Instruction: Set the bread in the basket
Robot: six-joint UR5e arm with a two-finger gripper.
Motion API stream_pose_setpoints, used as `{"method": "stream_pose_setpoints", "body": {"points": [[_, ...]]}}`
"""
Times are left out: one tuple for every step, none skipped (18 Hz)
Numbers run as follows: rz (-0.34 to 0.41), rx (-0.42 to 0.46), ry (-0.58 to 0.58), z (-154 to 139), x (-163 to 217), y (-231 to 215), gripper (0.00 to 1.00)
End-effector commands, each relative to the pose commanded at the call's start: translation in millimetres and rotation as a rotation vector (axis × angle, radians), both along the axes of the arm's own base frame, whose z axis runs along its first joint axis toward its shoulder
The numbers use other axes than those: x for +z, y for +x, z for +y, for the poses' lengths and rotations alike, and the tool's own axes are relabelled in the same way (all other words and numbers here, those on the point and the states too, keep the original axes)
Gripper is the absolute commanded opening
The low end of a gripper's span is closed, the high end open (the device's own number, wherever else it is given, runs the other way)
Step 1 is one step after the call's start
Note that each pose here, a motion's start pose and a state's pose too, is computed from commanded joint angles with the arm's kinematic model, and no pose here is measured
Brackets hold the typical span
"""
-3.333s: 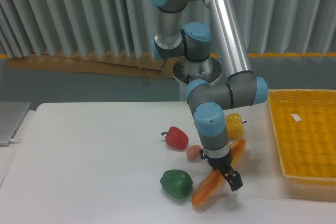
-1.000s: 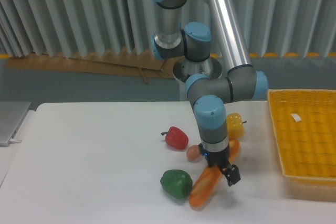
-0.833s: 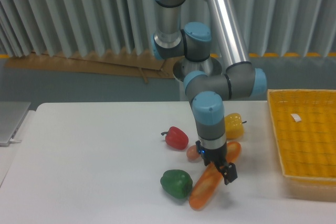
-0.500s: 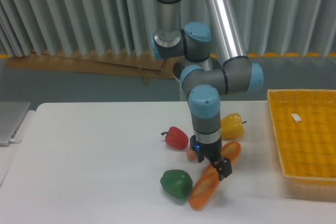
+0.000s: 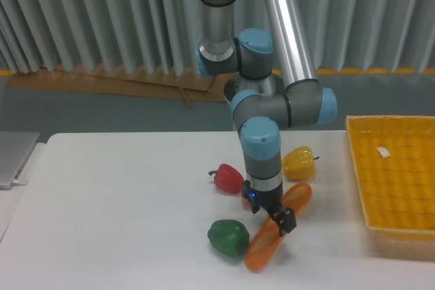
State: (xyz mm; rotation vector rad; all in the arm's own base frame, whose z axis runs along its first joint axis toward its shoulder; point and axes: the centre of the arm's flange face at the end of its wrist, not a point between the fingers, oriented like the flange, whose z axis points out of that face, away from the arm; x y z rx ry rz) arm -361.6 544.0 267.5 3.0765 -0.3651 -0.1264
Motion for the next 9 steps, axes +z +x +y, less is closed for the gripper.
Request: {"method": "stream_pose_setpoints", "body": {"points": [[-0.003,0.000,-0.003,1,-4,-1,1.00],[-0.006,-0.001,-0.007,2,-7,-2,1.00],[-0.006,-0.001,-0.009,2,-8,-3,1.00],[-0.004,0.000,-0.007,3,-7,-3,1.00],[-0.004,0.000,-0.007,2,-7,-4,1.00],[-0.006,0.000,-0.009,3,-9,-4,1.00],[-0.009,0.002,-0.011,2,-11,-5,1.00],[-0.010,0.003,-0.018,3,-16,-7,1.00],[-0.009,0.002,-0.024,4,-18,-6,1.00]]}}
